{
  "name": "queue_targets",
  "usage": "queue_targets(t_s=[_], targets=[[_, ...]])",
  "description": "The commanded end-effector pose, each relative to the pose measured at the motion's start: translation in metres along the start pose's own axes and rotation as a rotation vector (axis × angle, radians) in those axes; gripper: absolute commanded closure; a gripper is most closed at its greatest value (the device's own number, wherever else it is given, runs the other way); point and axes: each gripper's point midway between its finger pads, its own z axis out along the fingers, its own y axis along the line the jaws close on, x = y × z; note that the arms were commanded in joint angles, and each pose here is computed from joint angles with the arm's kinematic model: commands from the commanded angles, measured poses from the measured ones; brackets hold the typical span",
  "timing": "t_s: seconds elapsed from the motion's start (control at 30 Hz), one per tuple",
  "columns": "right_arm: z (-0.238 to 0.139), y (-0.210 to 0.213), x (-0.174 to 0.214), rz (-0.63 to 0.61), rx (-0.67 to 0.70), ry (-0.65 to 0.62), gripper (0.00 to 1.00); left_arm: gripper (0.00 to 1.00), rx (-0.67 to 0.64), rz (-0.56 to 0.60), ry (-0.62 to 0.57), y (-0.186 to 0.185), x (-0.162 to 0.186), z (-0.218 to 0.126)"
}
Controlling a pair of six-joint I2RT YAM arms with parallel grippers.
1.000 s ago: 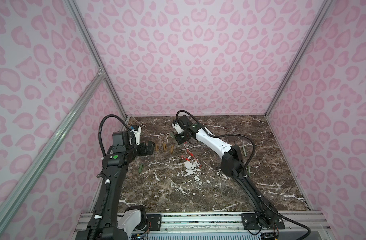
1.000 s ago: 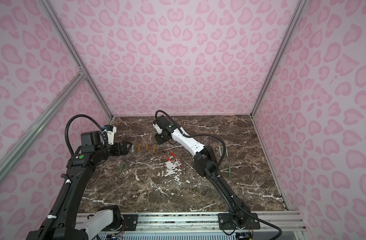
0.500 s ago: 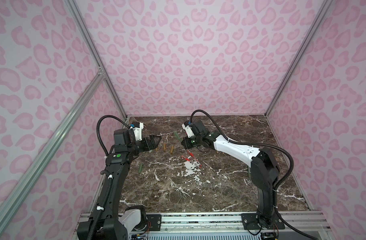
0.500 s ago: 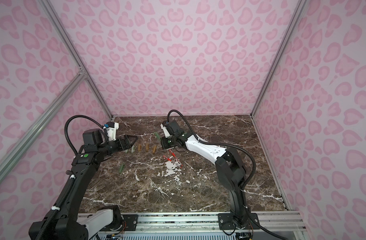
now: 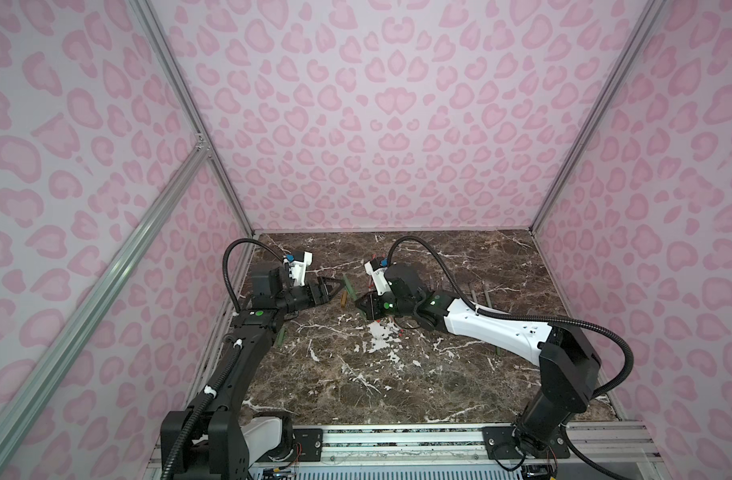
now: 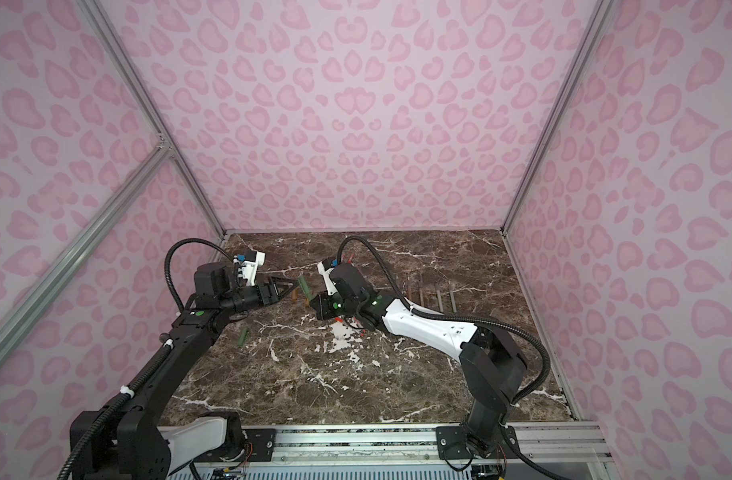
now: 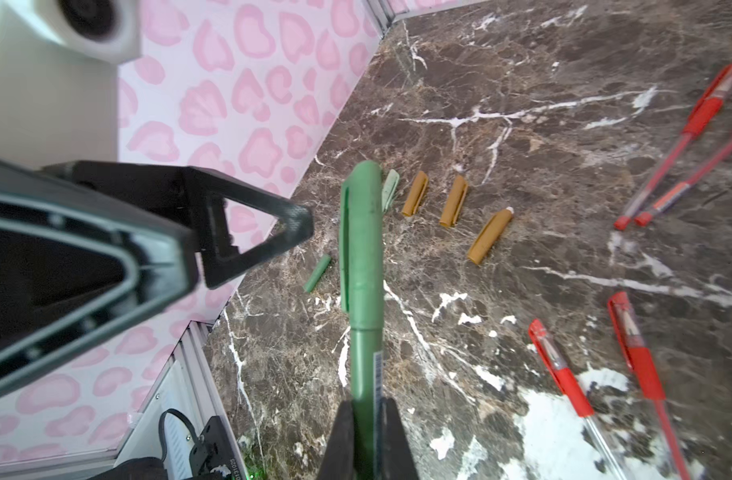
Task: Open the pen caps
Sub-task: 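Lift the green pen toward the left gripper, then grasp the green pen's cap with the left gripper while the right holds the pen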
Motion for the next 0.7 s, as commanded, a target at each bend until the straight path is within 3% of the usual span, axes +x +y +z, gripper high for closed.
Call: queue_targets(t_s=[0.0,0.2,0.3,0.53,0.67], targets=[[0.001,0.016,-0.006,0.011,-0.053,-0.039,0.99,0.28,0.032,0.025,-0.013,-0.006,-0.006,0.006],[0.001,0.030,-0.002,0.003,-0.078,-0.034,0.99,0.49,0.030,-0.001,-0.002,-0.004,-0.010,0.011],[0.004,0.028,-0.001,0.004,-0.066,-0.023,0.99,0.67,0.021,-0.003,-0.009,-0.003,-0.012,0.010],[0.011,0.039,0.000,0.001,-0.103,-0.009,0.99,0.94,-0.004,0.000,-0.009,0.002,-0.010,0.010],[0.010,0.041,-0.001,-0.004,-0.111,-0.019,0.93,0.96,-0.001,0.019,-0.020,-0.002,-0.011,0.007]])
